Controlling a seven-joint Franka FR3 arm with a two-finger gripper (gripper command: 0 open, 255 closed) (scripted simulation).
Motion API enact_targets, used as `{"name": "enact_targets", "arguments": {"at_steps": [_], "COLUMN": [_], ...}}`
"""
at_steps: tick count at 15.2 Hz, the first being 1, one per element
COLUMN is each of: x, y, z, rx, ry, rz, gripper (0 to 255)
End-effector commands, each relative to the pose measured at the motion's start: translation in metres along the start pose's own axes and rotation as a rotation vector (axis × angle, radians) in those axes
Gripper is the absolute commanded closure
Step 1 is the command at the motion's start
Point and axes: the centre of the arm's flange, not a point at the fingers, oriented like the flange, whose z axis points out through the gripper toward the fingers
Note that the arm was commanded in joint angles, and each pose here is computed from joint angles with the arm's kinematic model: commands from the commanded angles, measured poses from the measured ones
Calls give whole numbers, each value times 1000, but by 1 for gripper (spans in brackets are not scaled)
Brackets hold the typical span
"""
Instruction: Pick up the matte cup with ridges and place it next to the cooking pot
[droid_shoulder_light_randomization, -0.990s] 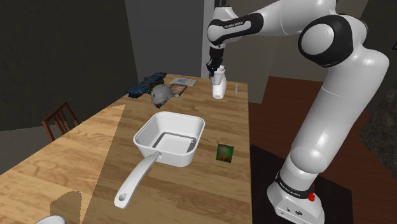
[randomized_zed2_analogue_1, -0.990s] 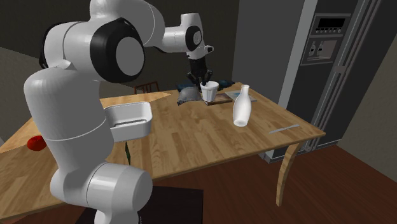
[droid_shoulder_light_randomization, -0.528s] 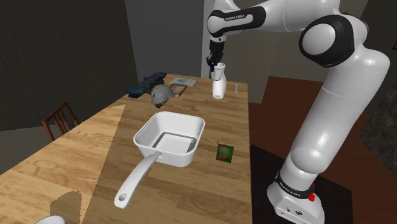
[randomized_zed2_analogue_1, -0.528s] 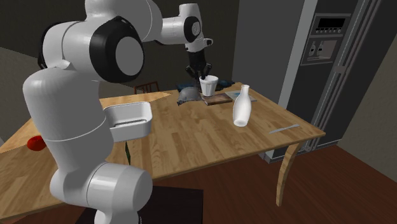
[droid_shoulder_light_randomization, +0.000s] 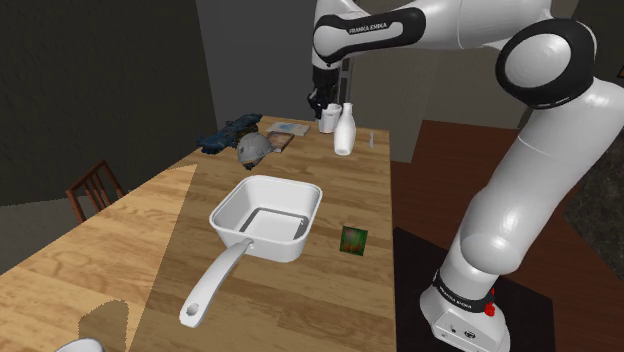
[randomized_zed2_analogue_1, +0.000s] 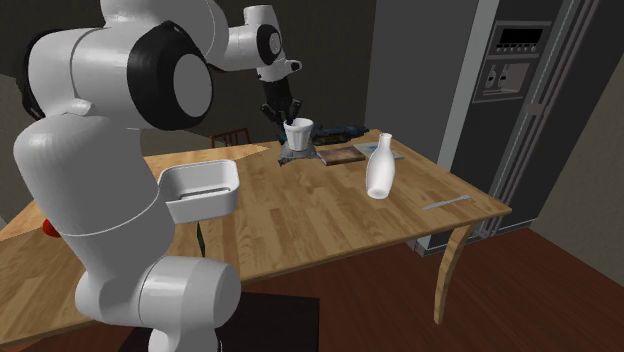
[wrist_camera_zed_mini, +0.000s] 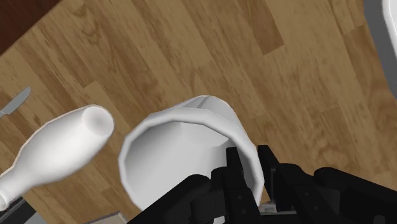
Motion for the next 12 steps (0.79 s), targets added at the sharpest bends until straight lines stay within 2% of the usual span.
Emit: {"name": "enact_targets", "arguments": {"at_steps": [1,6,12], "x": [-3,-6,-12], "y": [-28,-95,-99], "z": [-6,-16,15], "rx": [-1,-1,-1], "ry": [0,0,0], "rz": [1,1,1], "gripper": [255,255,255]}}
